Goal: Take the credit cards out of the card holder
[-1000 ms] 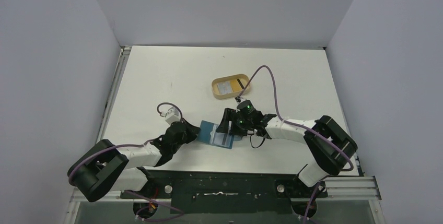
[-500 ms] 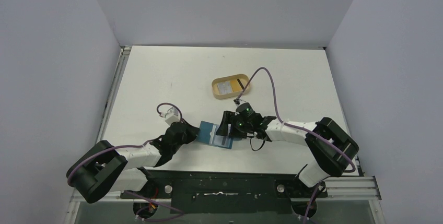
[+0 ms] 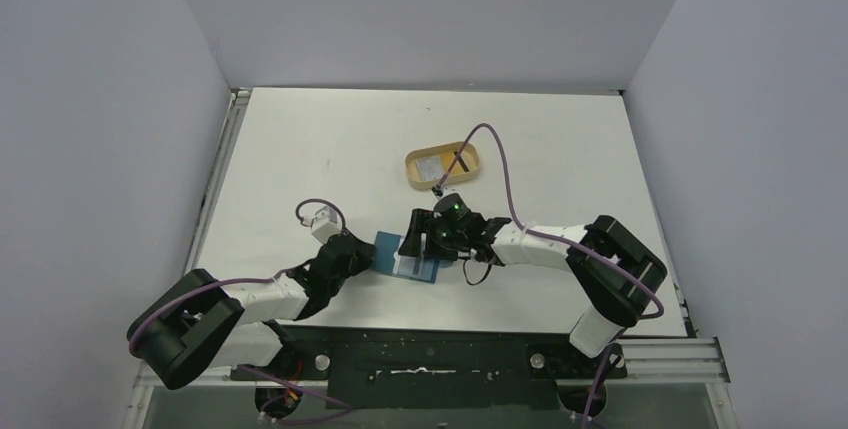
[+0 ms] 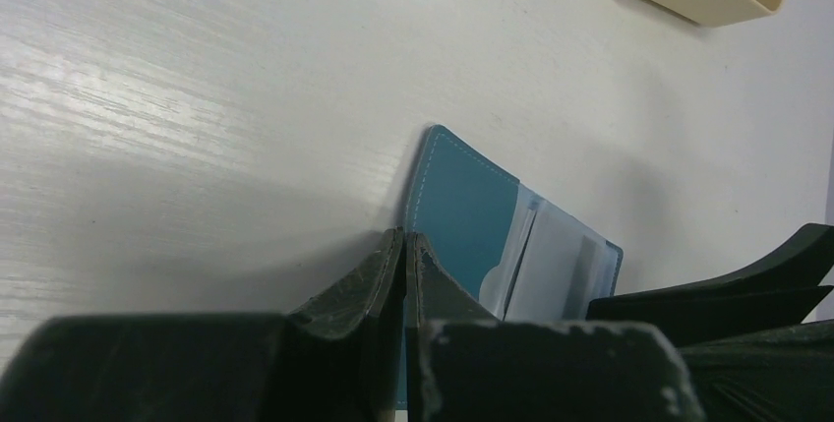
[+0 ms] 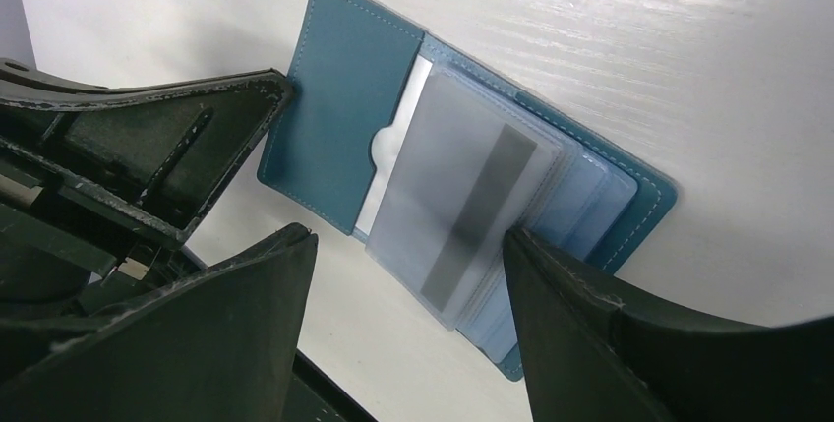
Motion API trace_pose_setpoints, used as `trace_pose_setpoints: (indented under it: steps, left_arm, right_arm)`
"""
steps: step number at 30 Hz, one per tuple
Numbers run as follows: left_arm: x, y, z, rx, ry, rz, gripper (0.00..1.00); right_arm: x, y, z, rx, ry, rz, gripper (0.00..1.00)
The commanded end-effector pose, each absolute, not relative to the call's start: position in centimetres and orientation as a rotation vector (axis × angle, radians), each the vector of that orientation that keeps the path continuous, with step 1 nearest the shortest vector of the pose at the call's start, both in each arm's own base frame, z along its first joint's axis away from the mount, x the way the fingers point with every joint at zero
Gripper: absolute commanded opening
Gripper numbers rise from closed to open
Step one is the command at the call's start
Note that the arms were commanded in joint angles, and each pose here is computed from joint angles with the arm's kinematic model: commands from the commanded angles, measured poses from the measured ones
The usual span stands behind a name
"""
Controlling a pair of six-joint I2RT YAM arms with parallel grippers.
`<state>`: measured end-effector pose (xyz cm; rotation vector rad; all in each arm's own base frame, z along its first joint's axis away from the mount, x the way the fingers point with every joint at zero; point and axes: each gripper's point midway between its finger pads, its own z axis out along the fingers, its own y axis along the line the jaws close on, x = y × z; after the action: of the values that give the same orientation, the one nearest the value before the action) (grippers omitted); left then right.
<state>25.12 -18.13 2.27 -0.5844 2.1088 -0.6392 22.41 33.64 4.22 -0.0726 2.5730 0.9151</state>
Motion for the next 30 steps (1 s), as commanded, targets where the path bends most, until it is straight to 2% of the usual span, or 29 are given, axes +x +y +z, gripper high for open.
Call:
trace_pose_setpoints:
  steps: [1,18,25,30]
  left_arm:
    - [24.6,-20.0,3.3,-0.54,2.113,-0.736,0.0]
    - [24.5,-20.2,3.4,-0.53,2.11,-0.736,0.0]
    - [24.4,-20.0,3.3,-0.532,2.111,-0.731,0.0]
    - [24.3,-19.9,3.1,-0.535,2.113,-0.727,0.0]
  right_arm:
    - [23.9,37.6,9.3,-0.121,2.398,1.075,0.7]
    - [24.6,41.4,15.1,-0.188,2.247,1.195,0.71]
    - [24.3,42.1,13.7,-0.194,2.275,1.208,0.72]
    - [24.4,39.9,12.9,-0.142,2.287,1.14,0.73]
